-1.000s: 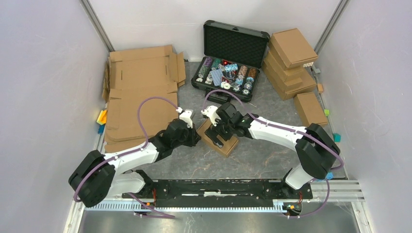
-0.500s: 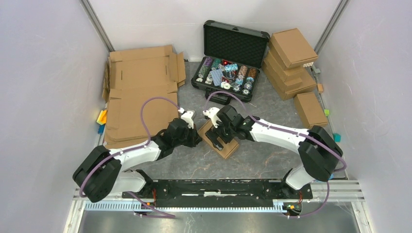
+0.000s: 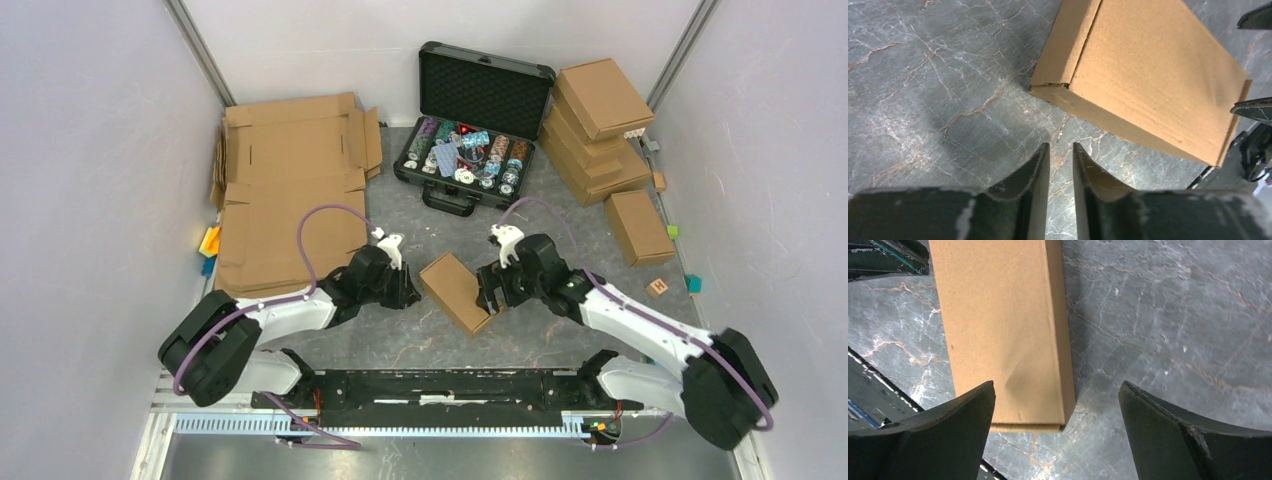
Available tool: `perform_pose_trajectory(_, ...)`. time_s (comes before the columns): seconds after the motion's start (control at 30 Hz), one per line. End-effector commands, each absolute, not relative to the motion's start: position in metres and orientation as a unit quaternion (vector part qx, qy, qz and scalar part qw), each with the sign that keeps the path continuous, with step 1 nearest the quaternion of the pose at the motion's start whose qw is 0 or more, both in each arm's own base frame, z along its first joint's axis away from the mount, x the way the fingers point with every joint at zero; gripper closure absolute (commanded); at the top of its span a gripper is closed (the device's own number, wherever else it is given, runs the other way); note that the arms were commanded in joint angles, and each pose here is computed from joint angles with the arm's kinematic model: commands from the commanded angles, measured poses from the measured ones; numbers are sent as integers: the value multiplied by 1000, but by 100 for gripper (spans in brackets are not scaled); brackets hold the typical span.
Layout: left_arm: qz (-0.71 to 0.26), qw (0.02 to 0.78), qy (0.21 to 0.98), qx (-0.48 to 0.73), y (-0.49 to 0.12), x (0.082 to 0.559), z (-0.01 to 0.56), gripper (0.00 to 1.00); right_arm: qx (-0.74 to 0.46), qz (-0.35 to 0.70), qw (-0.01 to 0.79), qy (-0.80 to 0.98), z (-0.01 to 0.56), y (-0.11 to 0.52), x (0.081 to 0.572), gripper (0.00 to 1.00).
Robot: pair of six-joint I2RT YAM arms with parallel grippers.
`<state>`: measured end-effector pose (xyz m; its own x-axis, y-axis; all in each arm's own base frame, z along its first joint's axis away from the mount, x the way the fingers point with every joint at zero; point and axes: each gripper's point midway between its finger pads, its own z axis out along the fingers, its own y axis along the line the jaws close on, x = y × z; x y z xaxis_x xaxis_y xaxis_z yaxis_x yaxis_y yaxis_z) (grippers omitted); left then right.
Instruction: Fold the paper box
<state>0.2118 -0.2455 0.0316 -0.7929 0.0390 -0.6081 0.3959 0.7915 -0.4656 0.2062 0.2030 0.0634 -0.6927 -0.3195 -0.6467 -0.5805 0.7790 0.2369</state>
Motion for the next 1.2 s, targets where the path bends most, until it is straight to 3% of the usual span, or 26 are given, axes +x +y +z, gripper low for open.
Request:
perform_pose_trajectory(0.0,-331,335,877,97,-252,224,66,64,-163,231,360,889,86,192,210,2)
perform_pose_trajectory(0.3,-347,367,859,89,-253,261,103,34,72,331,367,867,93,182,191,2)
perform_pose_trajectory(0.43,-330,328,877,123,-264,275,92,33,104,354,356,859,90,184,187,2)
perform_pose_trajectory(0.63,-361,279,881,123,-277,285,75,37,130,392,296,861,68,196,170,2)
perform_pose_trajectory(0.87,-390,227,887,98,-274,284,52,54,191,405,284,848,53,195,165,2)
perform_pose_trajectory(1.0,-387,213,893,86,-268,285,42,72,187,416,279,845,54,203,164,2)
perform_pose_trajectory(1.17,-388,209,894,84,-266,284,39,75,182,433,270,841,57,215,163,2)
